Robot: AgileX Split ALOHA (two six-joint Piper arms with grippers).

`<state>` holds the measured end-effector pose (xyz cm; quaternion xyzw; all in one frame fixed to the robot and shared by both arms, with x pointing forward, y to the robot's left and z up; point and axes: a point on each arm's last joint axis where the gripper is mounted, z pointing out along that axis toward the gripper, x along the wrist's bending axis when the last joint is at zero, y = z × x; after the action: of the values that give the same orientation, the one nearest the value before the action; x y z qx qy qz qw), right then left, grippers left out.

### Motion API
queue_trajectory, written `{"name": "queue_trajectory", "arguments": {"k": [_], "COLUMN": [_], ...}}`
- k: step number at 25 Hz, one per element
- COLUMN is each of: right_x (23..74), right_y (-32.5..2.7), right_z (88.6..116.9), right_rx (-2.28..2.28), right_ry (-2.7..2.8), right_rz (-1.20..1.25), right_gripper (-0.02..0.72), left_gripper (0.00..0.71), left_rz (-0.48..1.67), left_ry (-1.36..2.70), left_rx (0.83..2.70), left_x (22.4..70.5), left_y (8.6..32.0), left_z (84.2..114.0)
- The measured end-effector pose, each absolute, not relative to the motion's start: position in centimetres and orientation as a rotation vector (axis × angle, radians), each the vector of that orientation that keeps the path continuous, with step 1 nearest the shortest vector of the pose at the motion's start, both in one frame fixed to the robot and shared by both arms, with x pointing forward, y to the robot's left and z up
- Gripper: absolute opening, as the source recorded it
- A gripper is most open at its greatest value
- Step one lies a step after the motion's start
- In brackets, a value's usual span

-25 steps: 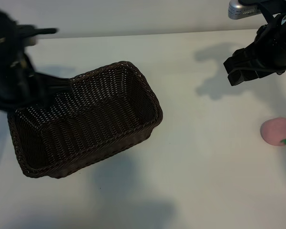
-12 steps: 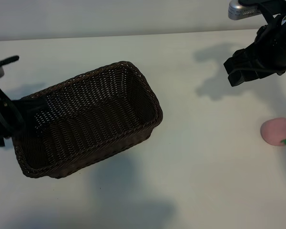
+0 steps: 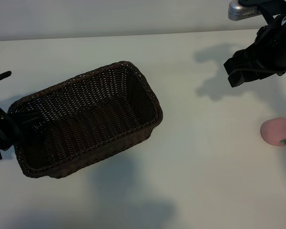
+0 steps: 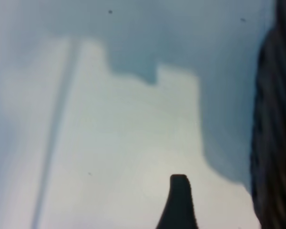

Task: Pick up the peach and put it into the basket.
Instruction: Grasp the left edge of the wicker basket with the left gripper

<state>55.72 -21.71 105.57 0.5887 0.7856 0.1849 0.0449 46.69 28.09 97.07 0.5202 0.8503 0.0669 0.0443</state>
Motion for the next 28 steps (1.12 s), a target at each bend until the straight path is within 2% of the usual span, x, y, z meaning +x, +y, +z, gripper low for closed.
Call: {"name": "queue_trajectory", "arguments": {"k": [7,21,28], "right_x": [55.7,55.7,55.7], "right_y": [-21.7,-21.7,-21.7], "right_z": [105.6,105.5,105.5], "right_rx": [1.799,1.802,1.803], "right_ry": [2.401,2.406,2.406], "right_rz": [0.564,0.559,0.561], "right_gripper": [0.595,0.595,0.595], "left_gripper": [0.594,0.594,0.584], "left_rz": [0.203,0.055,0.058], "left_ry": [2.577,2.551,2.547], "left_rx": [1.601,1.67,1.67], "left_x": [47.8,49.4,49.5], "left_y": [28.3,27.4,27.4], "left_z": [95.7,91.7,91.5]}}
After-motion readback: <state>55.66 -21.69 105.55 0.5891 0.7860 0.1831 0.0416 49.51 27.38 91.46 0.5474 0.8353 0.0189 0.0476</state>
